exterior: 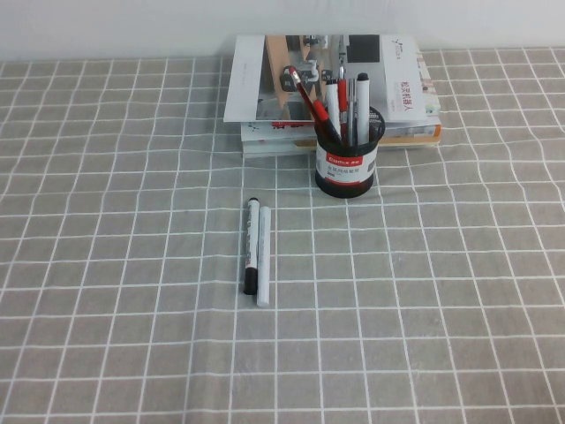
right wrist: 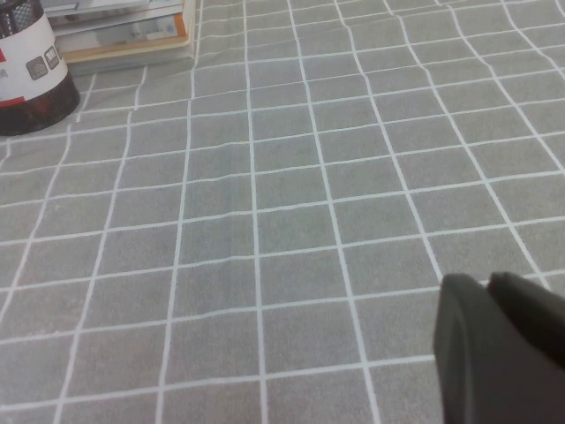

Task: Put the pen into the pen holder

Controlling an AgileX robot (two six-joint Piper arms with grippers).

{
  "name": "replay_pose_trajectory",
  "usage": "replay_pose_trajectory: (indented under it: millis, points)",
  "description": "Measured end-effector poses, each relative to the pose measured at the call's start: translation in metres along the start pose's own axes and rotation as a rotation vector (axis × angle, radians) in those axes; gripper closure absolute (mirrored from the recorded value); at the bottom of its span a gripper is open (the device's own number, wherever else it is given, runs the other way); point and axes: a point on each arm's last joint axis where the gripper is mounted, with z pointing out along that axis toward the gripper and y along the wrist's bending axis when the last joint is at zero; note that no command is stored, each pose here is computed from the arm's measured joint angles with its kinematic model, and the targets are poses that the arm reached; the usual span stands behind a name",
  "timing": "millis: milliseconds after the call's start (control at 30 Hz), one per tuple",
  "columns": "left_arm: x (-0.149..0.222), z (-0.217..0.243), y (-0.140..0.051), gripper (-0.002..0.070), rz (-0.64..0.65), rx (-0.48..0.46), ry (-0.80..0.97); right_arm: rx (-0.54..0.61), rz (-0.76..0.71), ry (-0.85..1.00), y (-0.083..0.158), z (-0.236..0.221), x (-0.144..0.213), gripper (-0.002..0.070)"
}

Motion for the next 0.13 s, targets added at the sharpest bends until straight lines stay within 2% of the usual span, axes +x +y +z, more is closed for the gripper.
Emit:
replay_pose_trajectory:
  millis: [133]
  points:
    - [0.0000,0.0000,0.0000,0.0678,0.000,0.000,0.000,-0.001,0.003,0.000,0.0001,0.0000,0.0000,0.0689]
